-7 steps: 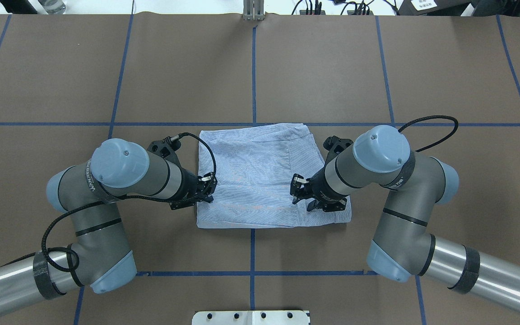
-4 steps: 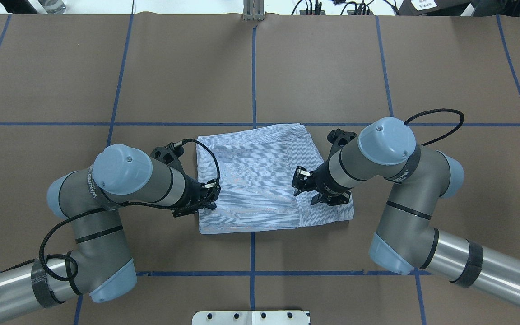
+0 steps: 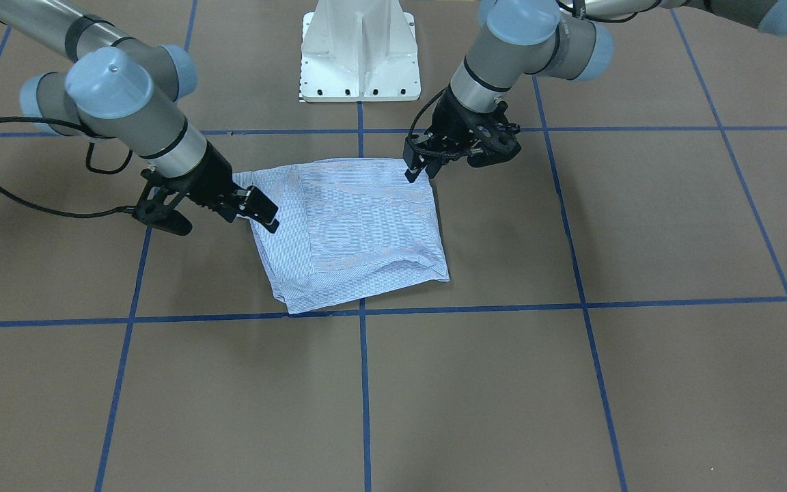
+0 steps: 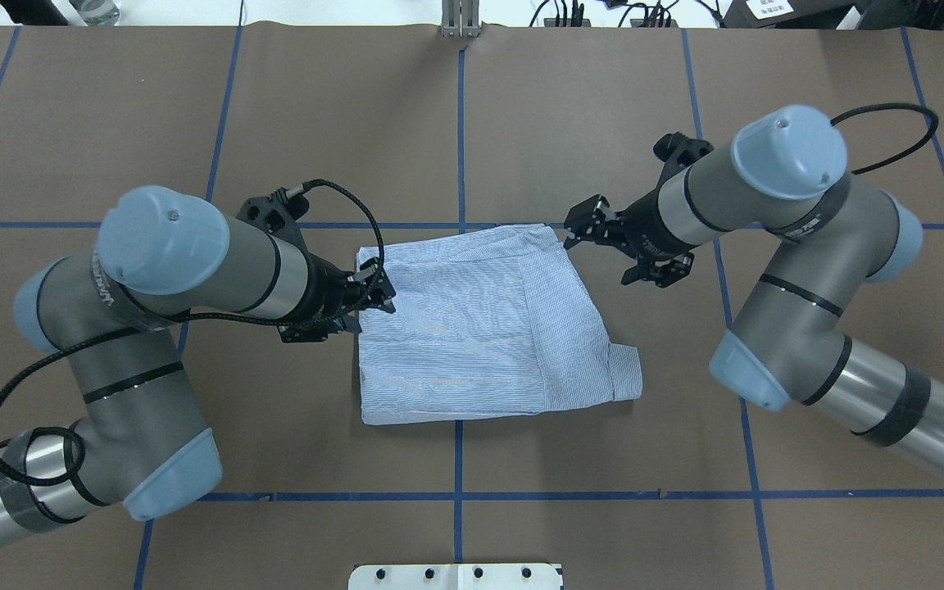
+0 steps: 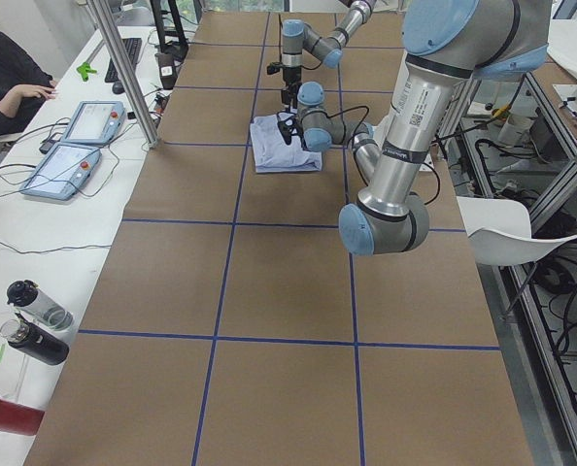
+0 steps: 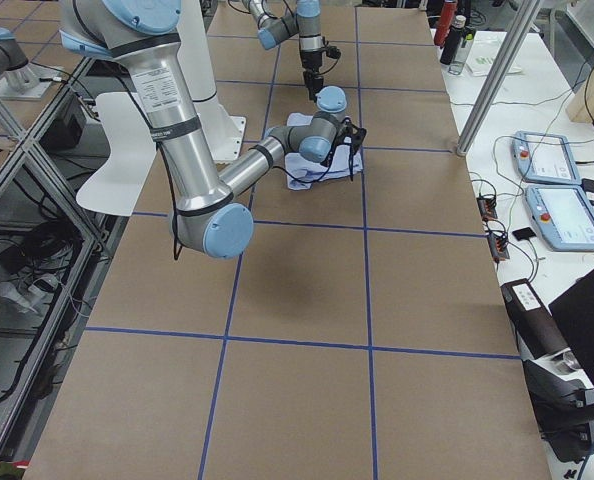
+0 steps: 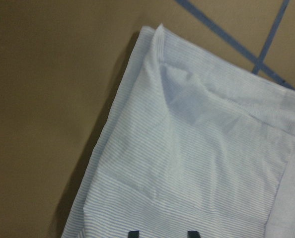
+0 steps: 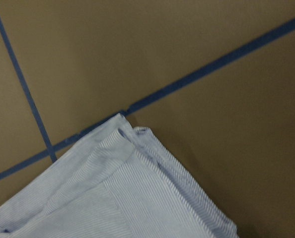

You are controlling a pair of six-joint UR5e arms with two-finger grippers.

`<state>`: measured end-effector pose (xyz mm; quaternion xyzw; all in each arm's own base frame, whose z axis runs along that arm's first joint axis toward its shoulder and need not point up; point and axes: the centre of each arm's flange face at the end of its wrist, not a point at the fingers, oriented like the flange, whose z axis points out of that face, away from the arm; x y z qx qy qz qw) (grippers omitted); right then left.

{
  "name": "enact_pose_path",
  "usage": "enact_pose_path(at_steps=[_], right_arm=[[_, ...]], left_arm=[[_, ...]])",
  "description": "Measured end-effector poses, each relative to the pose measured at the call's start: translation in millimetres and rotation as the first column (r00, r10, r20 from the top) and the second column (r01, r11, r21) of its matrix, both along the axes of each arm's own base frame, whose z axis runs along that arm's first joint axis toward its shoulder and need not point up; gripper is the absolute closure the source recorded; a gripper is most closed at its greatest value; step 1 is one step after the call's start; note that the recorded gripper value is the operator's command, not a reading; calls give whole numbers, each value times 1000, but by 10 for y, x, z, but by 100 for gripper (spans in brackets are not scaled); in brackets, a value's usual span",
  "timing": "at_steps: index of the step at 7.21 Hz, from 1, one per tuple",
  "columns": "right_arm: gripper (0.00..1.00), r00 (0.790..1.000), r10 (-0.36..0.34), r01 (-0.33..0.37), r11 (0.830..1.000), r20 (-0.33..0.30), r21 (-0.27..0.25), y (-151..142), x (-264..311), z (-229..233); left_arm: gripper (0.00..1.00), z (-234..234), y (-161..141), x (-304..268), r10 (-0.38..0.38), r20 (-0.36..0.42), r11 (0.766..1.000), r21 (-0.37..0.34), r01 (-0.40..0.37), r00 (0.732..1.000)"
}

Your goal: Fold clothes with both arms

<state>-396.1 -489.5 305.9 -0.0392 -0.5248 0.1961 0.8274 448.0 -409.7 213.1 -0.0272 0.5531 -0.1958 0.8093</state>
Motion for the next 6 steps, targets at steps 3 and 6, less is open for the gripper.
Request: enact_pose_path(at_steps=[3,6], right_arm=[[0,981,-44,90,965,-188,246,-528,1027,687],[0,898,-165,304,903,-408,304,-927,2262,1255]], left_arm=[[0,181,-667,-948,-52,121,955,295,14,991],[0,1229,-980,-2161,-57,355,880,459,-121,933]])
